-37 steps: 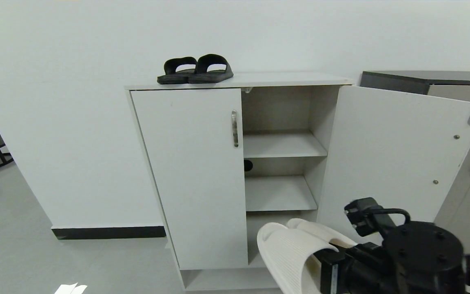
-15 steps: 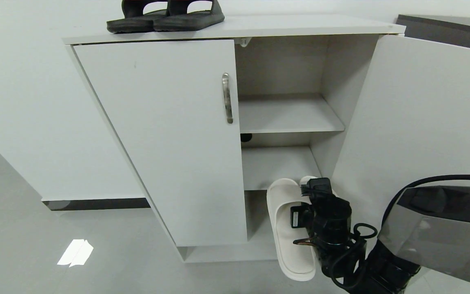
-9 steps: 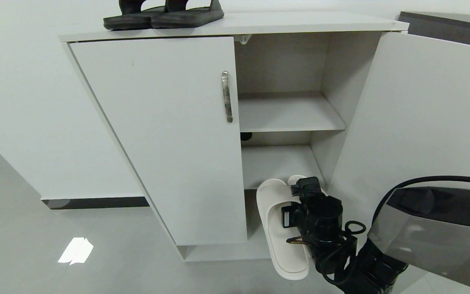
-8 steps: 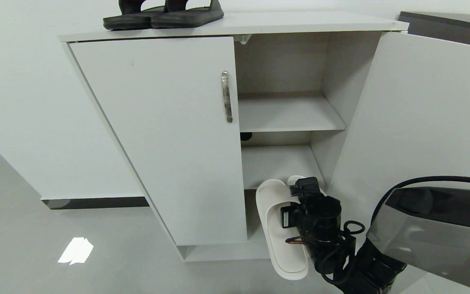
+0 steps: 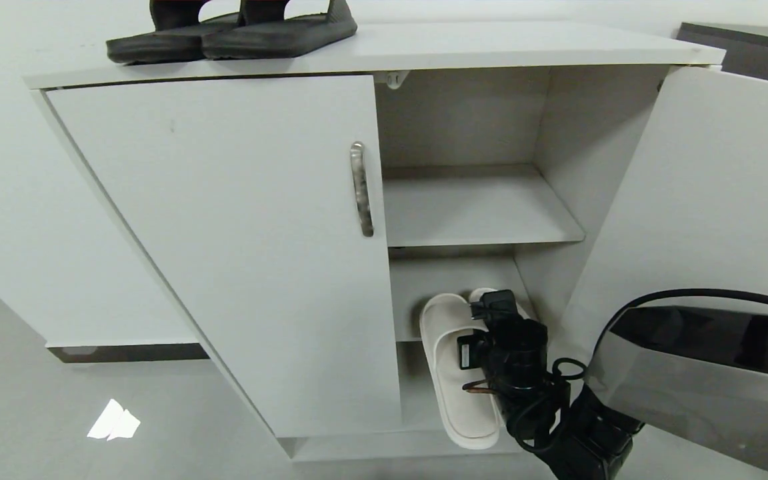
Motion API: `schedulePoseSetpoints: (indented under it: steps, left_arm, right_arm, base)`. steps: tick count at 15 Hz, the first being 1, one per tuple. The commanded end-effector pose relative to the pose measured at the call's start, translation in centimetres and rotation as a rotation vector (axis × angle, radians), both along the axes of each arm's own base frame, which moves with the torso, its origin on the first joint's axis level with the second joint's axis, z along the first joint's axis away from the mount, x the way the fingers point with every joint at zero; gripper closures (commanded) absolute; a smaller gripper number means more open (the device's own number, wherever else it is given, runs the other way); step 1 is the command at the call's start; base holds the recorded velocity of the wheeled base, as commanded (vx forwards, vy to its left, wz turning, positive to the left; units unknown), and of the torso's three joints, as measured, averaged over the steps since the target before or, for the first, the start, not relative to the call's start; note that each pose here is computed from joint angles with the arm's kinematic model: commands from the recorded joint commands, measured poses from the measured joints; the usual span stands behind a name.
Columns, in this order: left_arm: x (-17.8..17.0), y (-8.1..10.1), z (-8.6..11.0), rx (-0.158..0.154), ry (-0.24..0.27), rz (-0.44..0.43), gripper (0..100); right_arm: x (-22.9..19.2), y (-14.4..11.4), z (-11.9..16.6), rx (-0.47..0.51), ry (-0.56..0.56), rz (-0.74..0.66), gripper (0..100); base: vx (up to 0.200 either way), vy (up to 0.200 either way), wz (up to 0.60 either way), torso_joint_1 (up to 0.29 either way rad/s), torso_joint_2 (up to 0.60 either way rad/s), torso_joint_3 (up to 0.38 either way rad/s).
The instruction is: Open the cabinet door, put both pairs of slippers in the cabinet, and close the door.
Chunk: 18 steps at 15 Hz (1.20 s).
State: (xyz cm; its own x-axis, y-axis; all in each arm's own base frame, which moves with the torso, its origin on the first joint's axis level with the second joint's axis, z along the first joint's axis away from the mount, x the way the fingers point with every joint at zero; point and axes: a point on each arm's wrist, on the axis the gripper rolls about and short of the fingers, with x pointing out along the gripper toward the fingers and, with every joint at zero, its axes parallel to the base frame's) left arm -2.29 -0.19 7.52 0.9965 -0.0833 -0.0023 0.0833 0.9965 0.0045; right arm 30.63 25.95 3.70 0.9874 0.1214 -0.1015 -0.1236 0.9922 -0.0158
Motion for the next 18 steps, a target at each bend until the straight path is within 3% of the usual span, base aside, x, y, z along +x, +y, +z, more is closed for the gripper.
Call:
schedulePoseSetpoints:
  steps: [1,5,18]
  left_arm:
    - [0.0,0.0,0.0,0.0,0.002,0.001,100]
    - [0.0,0.0,0.0,0.0,0.002,0.001,100]
    - [0.0,0.0,0.0,-0.003,0.003,0.002,100]
  right_arm:
    - [0.5,0.5,-1.0,-0.013,0.014,0.0,100]
    - [1.6,1.2,-1.5,0.001,-0.001,-0.006,100]
    - [7.5,1.3,-2.4,0.003,0.001,-0.085,100]
  base:
    - [0.2,0.0,0.0,-0.002,0.0,0.002]
    - [0.2,0.0,0.0,0.001,0.0,0.0]
    - [0.0,0.0,0.0,0.0,0.0,0.0]
